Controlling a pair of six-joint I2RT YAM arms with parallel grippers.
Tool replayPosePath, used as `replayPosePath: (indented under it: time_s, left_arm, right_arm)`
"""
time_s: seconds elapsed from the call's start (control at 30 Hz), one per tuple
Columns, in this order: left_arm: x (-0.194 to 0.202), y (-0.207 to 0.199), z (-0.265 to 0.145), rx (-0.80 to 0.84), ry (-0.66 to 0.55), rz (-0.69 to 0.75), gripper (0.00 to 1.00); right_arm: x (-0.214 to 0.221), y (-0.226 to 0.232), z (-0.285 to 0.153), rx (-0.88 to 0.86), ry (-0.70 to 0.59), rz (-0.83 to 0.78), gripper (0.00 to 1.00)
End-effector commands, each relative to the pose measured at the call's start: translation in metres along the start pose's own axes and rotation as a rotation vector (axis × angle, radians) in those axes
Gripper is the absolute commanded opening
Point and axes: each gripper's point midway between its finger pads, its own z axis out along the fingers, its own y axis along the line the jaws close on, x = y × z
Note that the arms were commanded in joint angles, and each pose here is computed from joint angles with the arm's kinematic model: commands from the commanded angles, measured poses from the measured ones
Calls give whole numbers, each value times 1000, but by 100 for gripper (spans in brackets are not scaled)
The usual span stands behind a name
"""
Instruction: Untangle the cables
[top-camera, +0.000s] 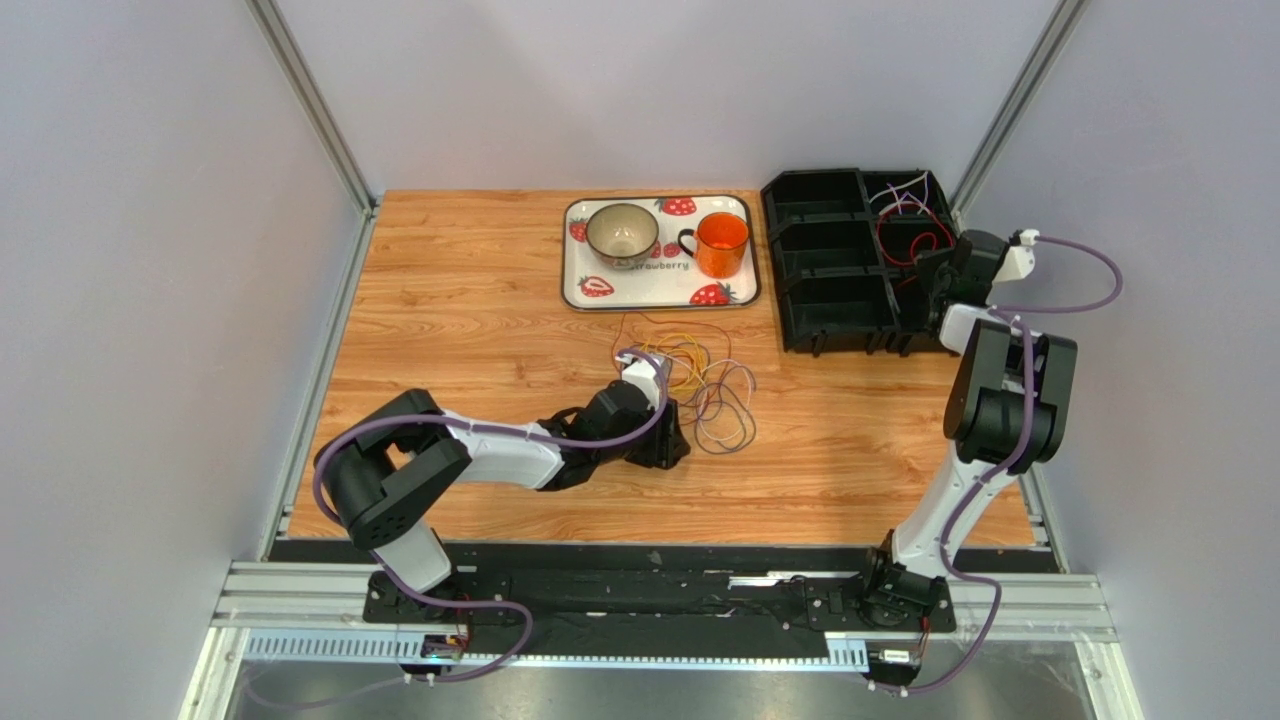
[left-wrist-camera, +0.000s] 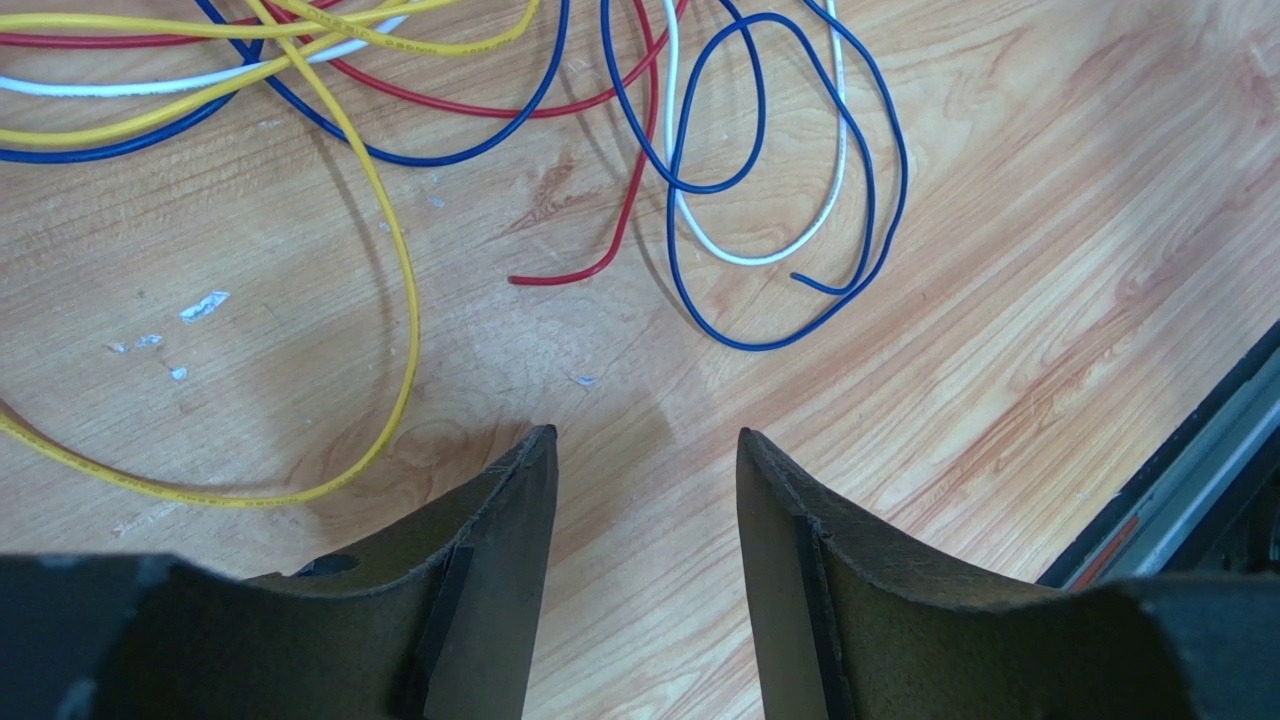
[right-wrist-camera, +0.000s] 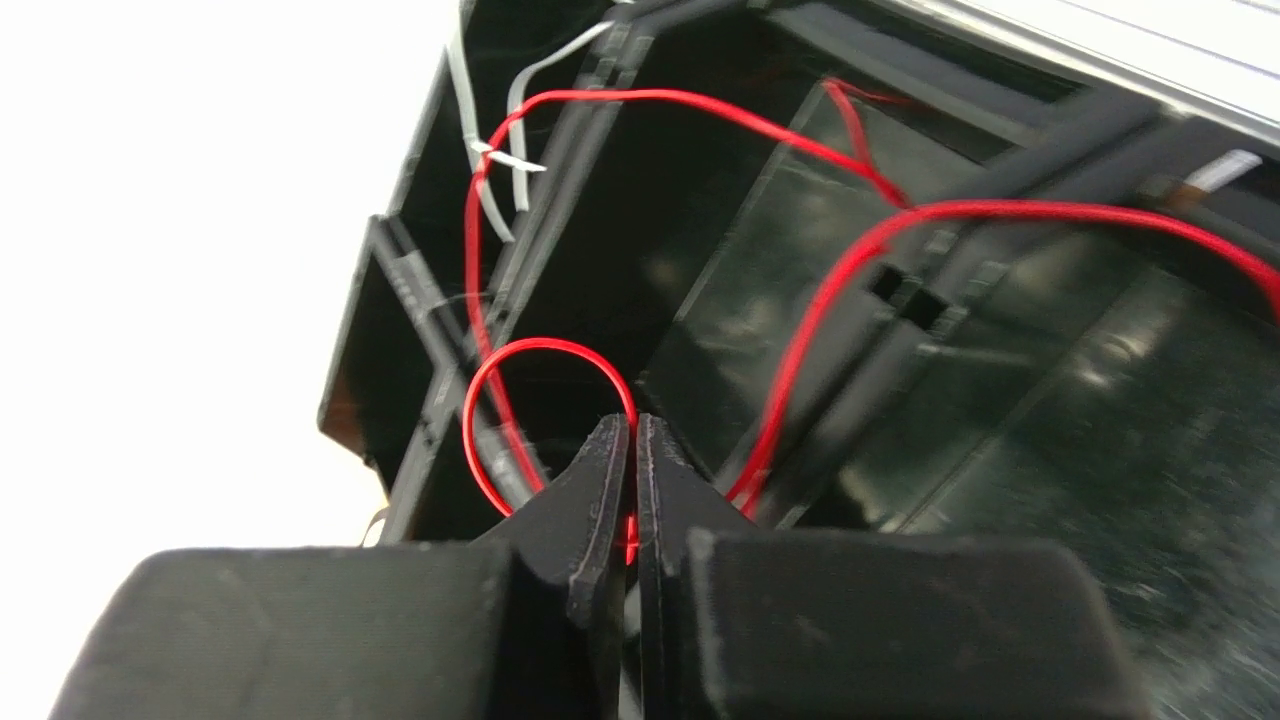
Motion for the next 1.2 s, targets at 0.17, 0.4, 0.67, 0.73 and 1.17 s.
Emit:
replayPosePath:
  time_s: [0.17,0.4,0.67,0.73,1.17]
  left_arm:
    - [-13,-10,0,22,-34,14,56]
    - [-14,-10,1,16,-32,20,56]
    - [-12,-9,1,12,-24,16,56]
    - [-12,-9,1,15,-25,14,56]
    - [-9,-9,-1,23,-28,3,55]
  right_arm:
    - [-29,60,21,-142,-35,-111,18]
    - [-32,52,27,-43,-34,-210,33]
    - [-34,39,-5,76,-26,-290,77]
    - [-54,53,-23,73,-83,-296,85]
    - [-65,23,-102,244,-199,-271,82]
